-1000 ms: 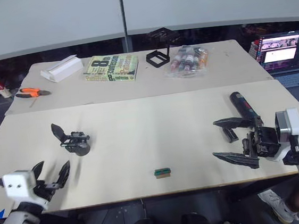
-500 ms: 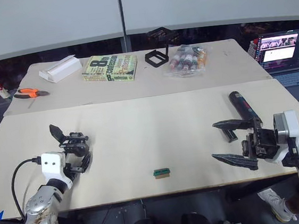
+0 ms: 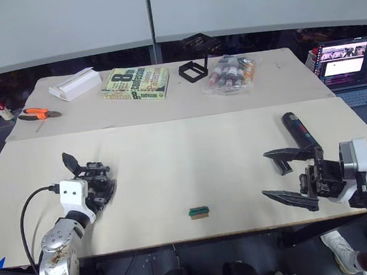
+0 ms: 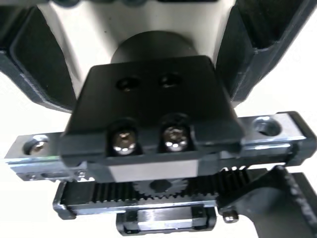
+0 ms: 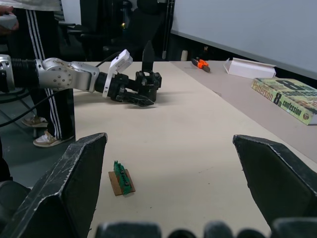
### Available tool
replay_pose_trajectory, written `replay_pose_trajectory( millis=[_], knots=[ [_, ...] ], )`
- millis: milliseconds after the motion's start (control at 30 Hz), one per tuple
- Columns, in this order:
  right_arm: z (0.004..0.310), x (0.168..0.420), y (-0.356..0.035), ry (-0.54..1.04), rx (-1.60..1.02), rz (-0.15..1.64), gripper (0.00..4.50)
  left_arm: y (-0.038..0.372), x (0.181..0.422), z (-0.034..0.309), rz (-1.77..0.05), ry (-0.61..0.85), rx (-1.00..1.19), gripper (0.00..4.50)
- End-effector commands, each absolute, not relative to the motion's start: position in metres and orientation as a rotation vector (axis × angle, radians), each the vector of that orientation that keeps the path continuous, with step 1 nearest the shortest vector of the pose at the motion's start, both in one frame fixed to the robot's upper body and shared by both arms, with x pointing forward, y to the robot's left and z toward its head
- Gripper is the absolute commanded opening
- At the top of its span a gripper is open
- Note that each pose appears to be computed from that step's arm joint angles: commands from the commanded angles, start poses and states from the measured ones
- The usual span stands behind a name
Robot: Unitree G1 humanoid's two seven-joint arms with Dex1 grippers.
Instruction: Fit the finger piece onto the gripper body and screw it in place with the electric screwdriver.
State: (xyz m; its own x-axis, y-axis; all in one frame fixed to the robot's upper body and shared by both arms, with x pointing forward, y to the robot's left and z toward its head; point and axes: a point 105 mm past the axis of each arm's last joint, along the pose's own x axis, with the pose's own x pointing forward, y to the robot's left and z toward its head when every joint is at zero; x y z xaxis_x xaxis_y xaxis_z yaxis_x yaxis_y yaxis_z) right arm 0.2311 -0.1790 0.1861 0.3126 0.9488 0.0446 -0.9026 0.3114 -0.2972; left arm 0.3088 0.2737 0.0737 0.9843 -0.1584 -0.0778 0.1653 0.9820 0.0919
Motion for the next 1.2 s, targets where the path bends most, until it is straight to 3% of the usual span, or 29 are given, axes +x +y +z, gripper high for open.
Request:
replay_pose_trajectory(
  millis=[33,133,233,367,533,800,967,1200],
  knots=[
    [0.195,0.228,-0.182,-0.279,-0.276,1.222,4.5,0.277,0.307,0.08,-0.157,0.059,0.131,2.32],
    [0.196,0.229,-0.183,-0.281,-0.278,1.221,4.5,0.28,0.304,0.078,-0.164,0.064,0.127,2.34],
    [0.196,0.23,-0.184,-0.28,-0.282,1.222,4.5,0.274,0.303,0.095,-0.233,-0.025,0.096,2.34],
    [0.195,0.229,-0.186,-0.267,-0.29,1.234,4.5,0.232,0.297,0.135,-0.546,-0.21,0.076,2.34],
    [0.193,0.229,-0.195,-0.236,-0.312,1.239,4.5,0.171,0.297,0.161,-0.959,-0.263,0.157,2.34],
    [0.185,0.218,-0.203,-0.208,-0.315,1.196,4.5,0.097,0.311,0.146,-1.486,-0.191,0.379,2.34],
    [0.185,0.211,-0.205,-0.199,-0.316,1.146,4.5,0.079,0.321,0.128,-1.588,-0.156,0.394,2.34],
    [0.186,0.198,-0.204,-0.181,-0.312,1.079,4.5,0.056,0.334,0.115,-1.596,-0.125,0.368,2.34]
  ],
)
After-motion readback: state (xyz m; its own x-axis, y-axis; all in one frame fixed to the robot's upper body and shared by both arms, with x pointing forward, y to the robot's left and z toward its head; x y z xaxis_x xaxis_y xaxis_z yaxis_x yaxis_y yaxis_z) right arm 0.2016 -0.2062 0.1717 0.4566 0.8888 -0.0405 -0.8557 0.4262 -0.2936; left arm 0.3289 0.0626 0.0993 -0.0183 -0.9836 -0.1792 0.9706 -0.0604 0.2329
